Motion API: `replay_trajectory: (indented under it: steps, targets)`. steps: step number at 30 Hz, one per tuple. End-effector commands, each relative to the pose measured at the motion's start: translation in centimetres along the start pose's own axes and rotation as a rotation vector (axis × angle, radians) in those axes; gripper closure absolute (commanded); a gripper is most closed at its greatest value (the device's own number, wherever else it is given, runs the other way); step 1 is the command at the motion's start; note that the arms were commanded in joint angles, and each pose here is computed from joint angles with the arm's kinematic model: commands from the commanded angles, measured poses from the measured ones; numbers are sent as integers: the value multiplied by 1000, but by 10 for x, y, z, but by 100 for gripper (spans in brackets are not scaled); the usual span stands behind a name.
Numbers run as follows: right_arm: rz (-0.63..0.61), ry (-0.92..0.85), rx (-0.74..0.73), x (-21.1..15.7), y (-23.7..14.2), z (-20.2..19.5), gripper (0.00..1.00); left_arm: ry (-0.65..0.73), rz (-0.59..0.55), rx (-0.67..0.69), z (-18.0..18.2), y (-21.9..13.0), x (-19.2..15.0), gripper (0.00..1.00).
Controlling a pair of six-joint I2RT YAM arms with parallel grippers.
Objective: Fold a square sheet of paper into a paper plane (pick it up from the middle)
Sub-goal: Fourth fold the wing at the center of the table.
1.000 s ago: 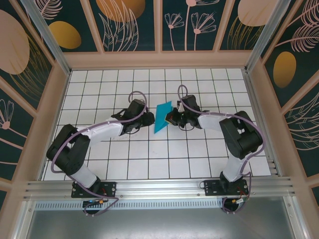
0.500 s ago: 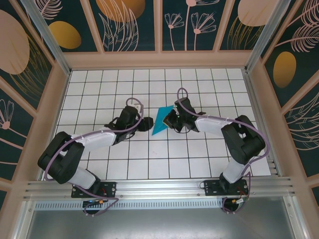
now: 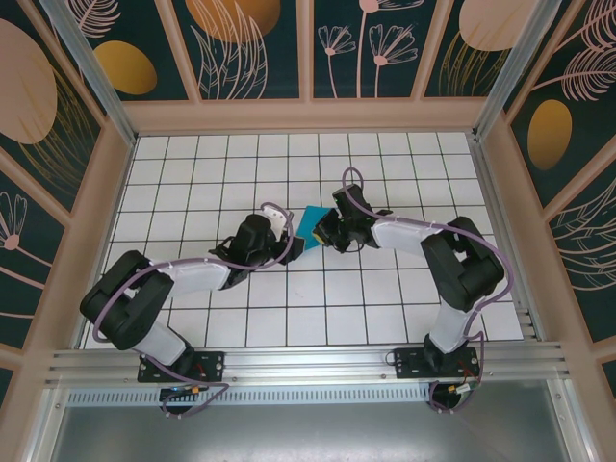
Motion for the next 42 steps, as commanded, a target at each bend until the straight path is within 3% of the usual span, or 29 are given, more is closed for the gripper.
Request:
replay_trajectory:
  steps: [1, 14, 21, 27, 37, 42]
  targets:
    - [20, 45, -26, -3, 1, 4, 100, 161, -43, -17, -2, 1, -5, 45]
    - [63, 70, -35, -6, 2, 9, 100, 325, -8, -88, -7, 20, -13, 43]
    - [87, 62, -45, -7, 4, 10, 100, 318, -65, -68, -6, 21, -8, 59]
    - [114, 58, -41, -8, 6, 10, 100, 323, -70, -53, -4, 25, -10, 65]
    - [134, 49, -21, -9, 3, 16, 100, 332, -43, -72, -4, 32, -18, 65]
    - [127, 56, -35, -8, 6, 13, 100, 312, -61, -96, -7, 29, -13, 60]
Point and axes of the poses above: each hand's point on the last joint's axis, 136 mm out from that joint toward the fingers, its own y axis out along the fingers, its own z axis along the line the jaws close on, x = y × z, the point moved 9 cm from there along -y, back along the fingers, and after that the axes turned 5 degrees about y, right-handed, at the moved point
